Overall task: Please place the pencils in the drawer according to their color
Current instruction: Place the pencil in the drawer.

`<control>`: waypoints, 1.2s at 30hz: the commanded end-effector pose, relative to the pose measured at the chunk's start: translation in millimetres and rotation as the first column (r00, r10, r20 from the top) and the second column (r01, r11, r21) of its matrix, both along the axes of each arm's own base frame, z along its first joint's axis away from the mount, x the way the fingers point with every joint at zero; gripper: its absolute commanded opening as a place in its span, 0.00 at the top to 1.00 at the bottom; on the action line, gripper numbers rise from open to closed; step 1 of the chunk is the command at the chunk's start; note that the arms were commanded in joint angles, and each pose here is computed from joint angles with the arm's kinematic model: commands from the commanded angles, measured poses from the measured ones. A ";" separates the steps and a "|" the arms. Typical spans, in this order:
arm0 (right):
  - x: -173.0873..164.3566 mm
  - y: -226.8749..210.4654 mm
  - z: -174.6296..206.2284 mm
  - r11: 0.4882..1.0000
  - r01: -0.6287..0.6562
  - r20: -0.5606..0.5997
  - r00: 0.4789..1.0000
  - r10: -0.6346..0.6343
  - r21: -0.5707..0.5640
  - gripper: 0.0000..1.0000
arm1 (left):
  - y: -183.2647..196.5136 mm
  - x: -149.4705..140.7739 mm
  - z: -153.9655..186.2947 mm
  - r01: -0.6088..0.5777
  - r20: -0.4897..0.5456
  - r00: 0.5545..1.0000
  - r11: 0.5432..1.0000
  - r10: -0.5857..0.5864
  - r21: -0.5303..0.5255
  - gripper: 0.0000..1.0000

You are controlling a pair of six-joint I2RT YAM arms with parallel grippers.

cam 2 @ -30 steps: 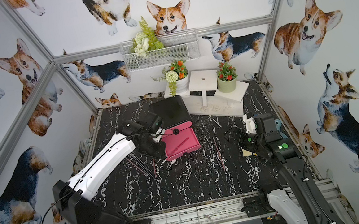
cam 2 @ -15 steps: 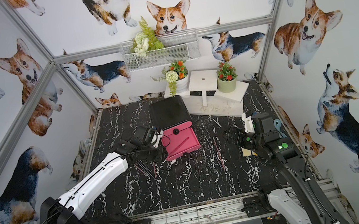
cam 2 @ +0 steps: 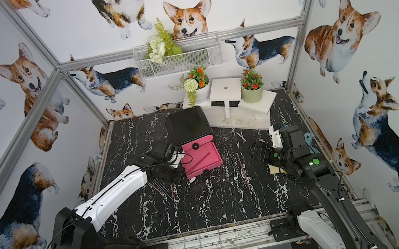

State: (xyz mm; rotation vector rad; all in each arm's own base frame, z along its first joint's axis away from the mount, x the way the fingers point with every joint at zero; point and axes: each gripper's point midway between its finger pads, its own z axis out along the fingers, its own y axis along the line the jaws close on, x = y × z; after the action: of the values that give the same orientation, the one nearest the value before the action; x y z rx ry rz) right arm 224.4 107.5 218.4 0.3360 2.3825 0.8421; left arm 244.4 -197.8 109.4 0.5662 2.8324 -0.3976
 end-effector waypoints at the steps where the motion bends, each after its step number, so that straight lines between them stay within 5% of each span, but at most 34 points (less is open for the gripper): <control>1: 0.2 0.3 1.0 1.000 0.004 0.001 1.000 -0.004 0.007 0.00 | 0.3 -6.8 -4.3 0.020 -0.035 0.999 1.000 -0.020 0.002 0.63; 10: 1.5 -0.4 3.8 1.000 0.010 0.008 1.000 -0.010 0.006 0.00 | 4.3 -6.6 -5.7 0.012 -0.050 0.999 0.999 -0.010 0.034 0.90; 17: 2.0 -0.3 6.1 1.000 0.009 0.016 1.000 -0.009 0.006 0.00 | 1.9 -2.4 7.9 -0.006 -0.040 0.999 1.000 0.007 0.026 0.99; 36: 1.6 0.3 3.0 1.000 0.008 0.012 1.000 -0.008 0.010 0.00 | -29.3 31.4 23.3 -0.036 -0.026 0.999 0.998 0.035 -0.045 0.88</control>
State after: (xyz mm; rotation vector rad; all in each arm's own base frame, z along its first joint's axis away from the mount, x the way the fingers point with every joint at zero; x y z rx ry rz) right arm 224.0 107.6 219.9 0.3361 2.3770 0.8448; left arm 267.2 -221.7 129.5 0.5139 2.8736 -0.4524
